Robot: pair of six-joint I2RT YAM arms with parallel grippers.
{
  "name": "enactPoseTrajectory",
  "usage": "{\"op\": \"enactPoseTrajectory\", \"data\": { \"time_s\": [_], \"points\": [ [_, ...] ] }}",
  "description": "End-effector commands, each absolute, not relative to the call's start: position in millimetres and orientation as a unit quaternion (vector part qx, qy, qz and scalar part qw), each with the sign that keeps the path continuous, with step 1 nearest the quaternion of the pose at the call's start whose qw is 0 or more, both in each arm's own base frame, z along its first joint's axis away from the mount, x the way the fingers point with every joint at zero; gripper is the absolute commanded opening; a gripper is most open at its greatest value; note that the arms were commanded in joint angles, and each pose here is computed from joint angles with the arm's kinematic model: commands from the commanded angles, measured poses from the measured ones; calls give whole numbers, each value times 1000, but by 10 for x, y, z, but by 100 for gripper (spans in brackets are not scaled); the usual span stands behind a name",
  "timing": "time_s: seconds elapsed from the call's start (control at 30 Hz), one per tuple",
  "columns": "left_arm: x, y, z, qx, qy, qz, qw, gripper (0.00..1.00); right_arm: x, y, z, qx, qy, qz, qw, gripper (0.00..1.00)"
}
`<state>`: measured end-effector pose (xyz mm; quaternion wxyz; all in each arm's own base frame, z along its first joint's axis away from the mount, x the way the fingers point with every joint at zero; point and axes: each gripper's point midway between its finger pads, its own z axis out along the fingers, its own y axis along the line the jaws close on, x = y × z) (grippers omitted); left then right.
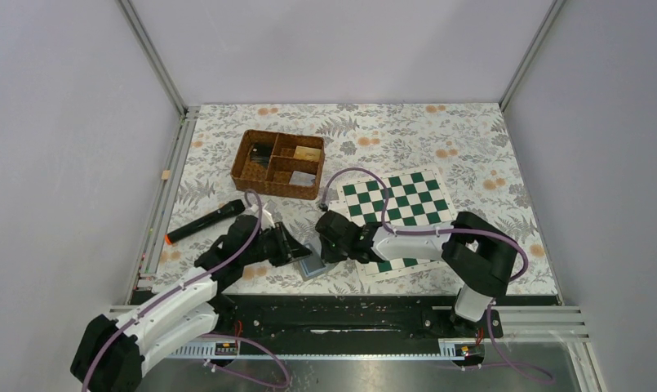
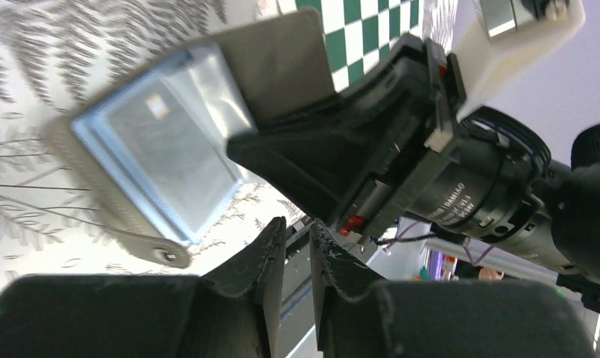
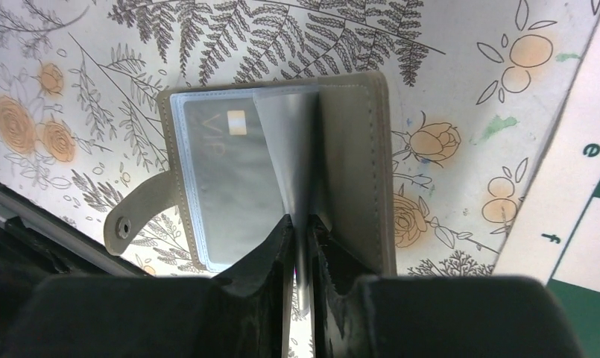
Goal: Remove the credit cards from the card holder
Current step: Remove the credit card from the card holder.
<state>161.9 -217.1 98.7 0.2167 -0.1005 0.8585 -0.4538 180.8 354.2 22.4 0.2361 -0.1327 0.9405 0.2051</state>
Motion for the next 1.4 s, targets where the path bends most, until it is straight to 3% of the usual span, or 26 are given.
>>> {"op": "enactPoseTrajectory", "data": {
  "time_s": [0.0, 0.2, 0.63, 0.7, 0.77, 0.87, 1.03, 1.23, 1.3, 1.37],
  "points": [
    [1734, -2375, 1274, -89, 842, -471, 249, 18, 1808, 3679, 365, -93, 930, 254, 249, 16],
    [1785, -2111, 751, -153, 874, -387, 252, 9, 1770, 3708, 448, -72, 920, 291, 252, 15],
    [1766, -1886, 235, -165, 910, -298, 239, 6, 1740, 3691, 431, -41, 910, 342, 232, 13],
    [1755, -1840, 177, -166, 914, -284, 239, 3, 1747, 3655, 404, -36, 911, 343, 226, 18],
    [1746, -1819, 144, -165, 916, -278, 238, 2, 1754, 3598, 398, -32, 915, 334, 225, 35],
    [1738, -1821, 122, -163, 917, -277, 235, 2, 1779, 3542, 503, -37, 916, 323, 237, 46],
    [1745, -1835, 127, -160, 917, -280, 236, 2, 1803, 3554, 812, -56, 908, 326, 256, 43],
    [1738, -1859, 106, -156, 918, -283, 230, 2, 1712, 3718, 947, -97, 898, 333, 269, 30],
    [1734, -1882, 113, -156, 917, -289, 228, 3, 1637, 3810, 874, -122, 897, 333, 262, 30],
    [1730, -1912, 135, -154, 914, -299, 227, 3, 1580, 3856, 763, -151, 902, 309, 259, 41]
  ]
}}
